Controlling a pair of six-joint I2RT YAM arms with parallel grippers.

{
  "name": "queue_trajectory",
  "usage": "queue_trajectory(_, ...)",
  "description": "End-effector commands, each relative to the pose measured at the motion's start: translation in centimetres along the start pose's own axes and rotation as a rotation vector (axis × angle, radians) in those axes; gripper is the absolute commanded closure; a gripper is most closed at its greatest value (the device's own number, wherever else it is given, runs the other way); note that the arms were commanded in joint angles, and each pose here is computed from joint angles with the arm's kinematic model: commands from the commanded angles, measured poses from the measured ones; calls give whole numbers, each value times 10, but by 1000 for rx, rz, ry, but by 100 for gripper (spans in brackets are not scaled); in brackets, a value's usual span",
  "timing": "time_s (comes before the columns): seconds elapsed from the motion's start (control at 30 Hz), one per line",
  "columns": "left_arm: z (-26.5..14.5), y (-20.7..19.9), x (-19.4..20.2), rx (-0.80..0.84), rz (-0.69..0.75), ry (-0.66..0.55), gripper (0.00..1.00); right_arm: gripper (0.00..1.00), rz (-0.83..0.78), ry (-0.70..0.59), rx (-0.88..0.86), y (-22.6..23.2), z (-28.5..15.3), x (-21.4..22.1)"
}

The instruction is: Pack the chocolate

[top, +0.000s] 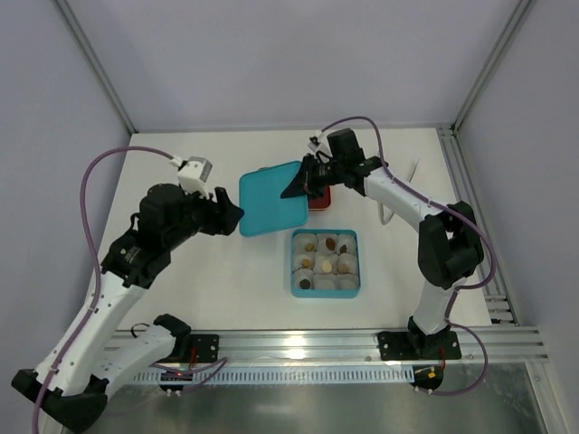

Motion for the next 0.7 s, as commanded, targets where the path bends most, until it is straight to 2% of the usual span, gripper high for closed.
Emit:
queue_trajectory(0.0,-10,-11,-41,-153,210,-191,36,96,-39,-58,-21,45,-35,-2)
queue_trajectory(0.03,-10,-18,-41,-165,223,-205,36,96,-37,-64,-13,45,-37,-2)
queue_trajectory(0.13,-17,-53,-46,-213,393,-272,36,96,-11,-79,36,41,-45,-2)
queue_trajectory(0.2,-15,-65,-44,-280,557,-282,33,96,10,-79,57,39,-50,-1)
queue_trajectory(0.27,-18,-92,-41,-287,624,-342,30,96,31,-88,62,41,-55,-2)
queue_trajectory(0.3,-18,-100,-38,-297,728,-345,29,96,39,-101,63,42,-58,-5)
queue_trajectory(0.37,-18,-116,-32,-267,764,-384,27,96,50,-119,62,47,-63,-7)
queue_trajectory(0.47,-12,-118,-20,-257,882,-408,26,96,72,-134,67,53,-68,-9)
queue_trajectory(0.5,-16,-124,-27,-217,851,-470,25,96,75,-137,68,55,-70,-9)
queue_trajectory(0.53,-12,-122,-17,-206,908,-472,24,96,80,-139,71,57,-71,-8)
queue_trajectory(0.6,-18,-129,-22,-144,885,-554,23,96,90,-154,88,59,-77,-8)
queue_trajectory(0.67,-14,-129,-13,-124,930,-568,23,96,97,-167,94,61,-80,-8)
Point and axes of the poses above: each gripper's point midway between its finger pads, its own z axis out along the fingers, its own y axis along the line the jaws close on, x = y × z, the point moved 1 cm from there along -z, back along the fingers, and after that the axes turned 6 degrees about z, right-handed, at the moved point
